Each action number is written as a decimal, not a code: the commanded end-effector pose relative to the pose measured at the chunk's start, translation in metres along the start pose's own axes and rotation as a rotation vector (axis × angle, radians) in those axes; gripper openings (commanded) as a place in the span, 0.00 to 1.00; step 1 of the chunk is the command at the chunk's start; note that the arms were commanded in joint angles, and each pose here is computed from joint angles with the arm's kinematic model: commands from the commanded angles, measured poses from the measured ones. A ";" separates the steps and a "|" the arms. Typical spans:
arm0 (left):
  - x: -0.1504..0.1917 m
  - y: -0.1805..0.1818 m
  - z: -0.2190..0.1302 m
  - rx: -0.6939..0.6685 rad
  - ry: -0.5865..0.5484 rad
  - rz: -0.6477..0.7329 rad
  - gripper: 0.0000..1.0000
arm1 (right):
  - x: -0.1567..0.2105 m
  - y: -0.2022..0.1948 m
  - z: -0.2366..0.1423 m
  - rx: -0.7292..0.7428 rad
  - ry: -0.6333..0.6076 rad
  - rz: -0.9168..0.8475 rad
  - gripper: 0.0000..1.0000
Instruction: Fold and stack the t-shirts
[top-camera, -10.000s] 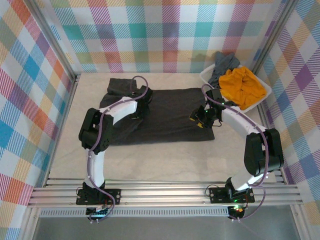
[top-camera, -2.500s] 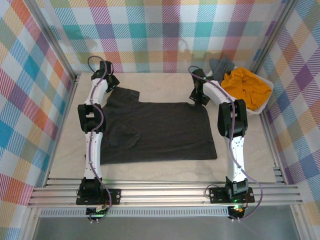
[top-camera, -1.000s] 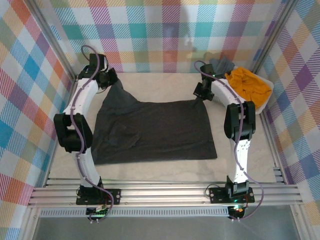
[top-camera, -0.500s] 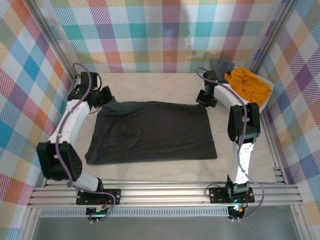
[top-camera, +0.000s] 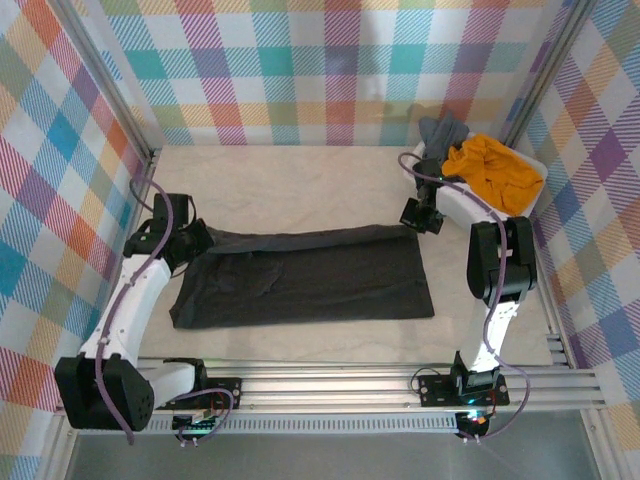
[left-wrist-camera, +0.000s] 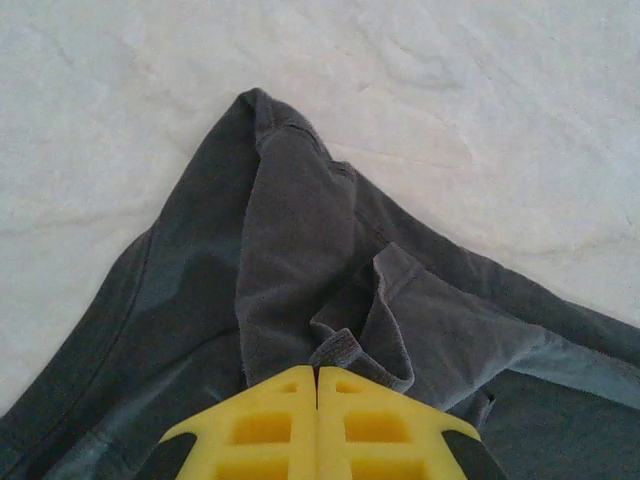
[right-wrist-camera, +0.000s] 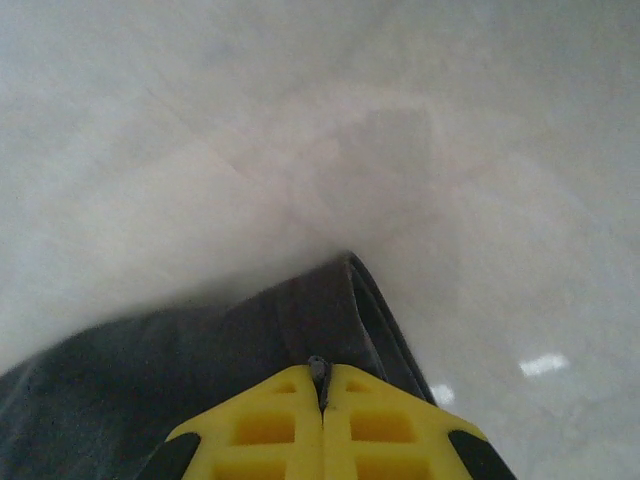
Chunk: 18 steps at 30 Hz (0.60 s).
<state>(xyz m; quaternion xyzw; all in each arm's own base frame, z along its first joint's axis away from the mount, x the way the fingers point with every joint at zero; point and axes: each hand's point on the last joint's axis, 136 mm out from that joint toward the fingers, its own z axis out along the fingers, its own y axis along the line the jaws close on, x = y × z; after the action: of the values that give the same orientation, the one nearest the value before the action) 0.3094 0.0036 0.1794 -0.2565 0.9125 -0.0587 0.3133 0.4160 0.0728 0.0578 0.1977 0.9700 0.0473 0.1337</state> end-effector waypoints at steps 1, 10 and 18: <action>0.011 0.024 -0.016 -0.062 -0.037 -0.090 0.00 | 0.003 -0.004 -0.010 -0.015 -0.022 0.033 0.00; 0.046 0.049 -0.013 -0.101 -0.015 -0.179 0.00 | 0.024 -0.019 -0.007 0.009 -0.004 0.041 0.00; 0.043 0.059 -0.029 -0.112 -0.091 -0.224 0.00 | 0.030 -0.032 -0.015 0.050 -0.024 0.051 0.00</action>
<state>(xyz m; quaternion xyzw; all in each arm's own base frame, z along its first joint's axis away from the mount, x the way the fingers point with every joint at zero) 0.2443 0.0213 0.1611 -0.3548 0.8751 -0.0484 0.3256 0.3768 0.0625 0.0521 0.2126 0.9685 0.0360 0.1249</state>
